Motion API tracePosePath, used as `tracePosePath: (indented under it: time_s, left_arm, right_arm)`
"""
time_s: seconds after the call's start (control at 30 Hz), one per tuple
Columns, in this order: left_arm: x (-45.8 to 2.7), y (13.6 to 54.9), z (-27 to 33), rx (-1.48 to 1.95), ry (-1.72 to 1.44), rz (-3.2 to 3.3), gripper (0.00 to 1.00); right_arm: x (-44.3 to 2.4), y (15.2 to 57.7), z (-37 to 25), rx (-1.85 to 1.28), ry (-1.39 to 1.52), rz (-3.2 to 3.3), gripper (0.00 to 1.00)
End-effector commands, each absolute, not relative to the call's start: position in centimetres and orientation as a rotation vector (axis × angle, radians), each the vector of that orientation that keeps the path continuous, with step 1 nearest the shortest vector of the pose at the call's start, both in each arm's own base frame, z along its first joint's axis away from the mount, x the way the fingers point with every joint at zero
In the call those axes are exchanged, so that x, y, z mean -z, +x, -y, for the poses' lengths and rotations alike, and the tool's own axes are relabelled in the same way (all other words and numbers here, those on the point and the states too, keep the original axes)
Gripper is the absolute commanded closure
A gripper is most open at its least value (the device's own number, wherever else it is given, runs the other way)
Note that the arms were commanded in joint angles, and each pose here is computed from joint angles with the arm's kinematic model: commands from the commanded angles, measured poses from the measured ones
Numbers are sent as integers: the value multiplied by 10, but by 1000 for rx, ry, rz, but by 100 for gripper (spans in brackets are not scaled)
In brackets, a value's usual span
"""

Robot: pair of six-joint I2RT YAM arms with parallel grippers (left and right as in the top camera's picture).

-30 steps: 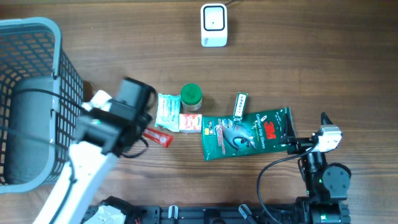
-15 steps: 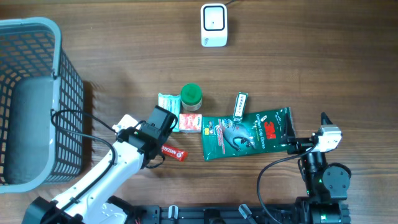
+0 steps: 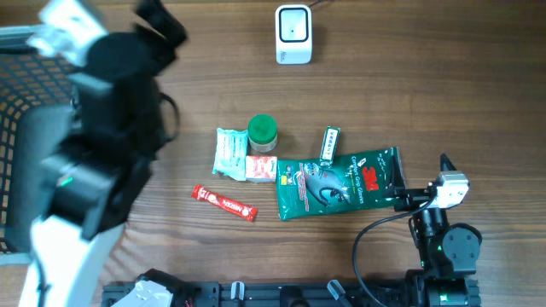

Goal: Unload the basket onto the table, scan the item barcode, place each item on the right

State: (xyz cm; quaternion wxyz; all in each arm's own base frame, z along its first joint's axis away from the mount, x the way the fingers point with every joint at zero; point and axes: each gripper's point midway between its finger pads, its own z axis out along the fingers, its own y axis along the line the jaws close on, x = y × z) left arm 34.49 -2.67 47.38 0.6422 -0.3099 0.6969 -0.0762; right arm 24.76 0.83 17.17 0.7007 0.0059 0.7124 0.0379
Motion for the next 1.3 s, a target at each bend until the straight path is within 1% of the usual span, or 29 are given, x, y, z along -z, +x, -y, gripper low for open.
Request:
tracePosePath:
  time_s: [0.0, 0.07, 0.13, 0.43, 0.53, 0.73, 0.83, 1.07, 1.27]
  left_arm:
    - [-556, 308, 2, 84, -604, -1435, 0]
    - [-571, 301, -1, 51, -563, -1416, 0]
    - [-573, 296, -3, 8, -524, -1425, 0]
    - [-566, 253, -21, 68, -571, -1377, 0]
    - [-558, 228, -31, 100, -584, -1319, 0]
    - [-547, 192, -42, 186, -585, -1209, 0]
    - [-548, 173, -50, 217, -597, -1151, 0]
    - [-560, 112, -65, 331, -562, -1018, 0]
    - [-562, 66, -86, 318, -601, -910, 0]
  right_arm:
    - [-173, 247, -7, -70, 13, -1580, 0]
    - [-173, 247, -7, -70, 13, -1580, 0]
    - [-173, 247, -7, -70, 13, -1580, 0]
    - [-173, 247, -8, -78, 9, -1580, 0]
    - [-173, 247, -8, -78, 9, -1580, 0]
    - [-173, 247, -8, -78, 9, -1580, 0]
    - [-173, 247, -8, -78, 9, -1580, 1]
    - [-173, 247, -8, -78, 9, -1580, 0]
    - [-173, 247, -8, -78, 9, -1580, 0]
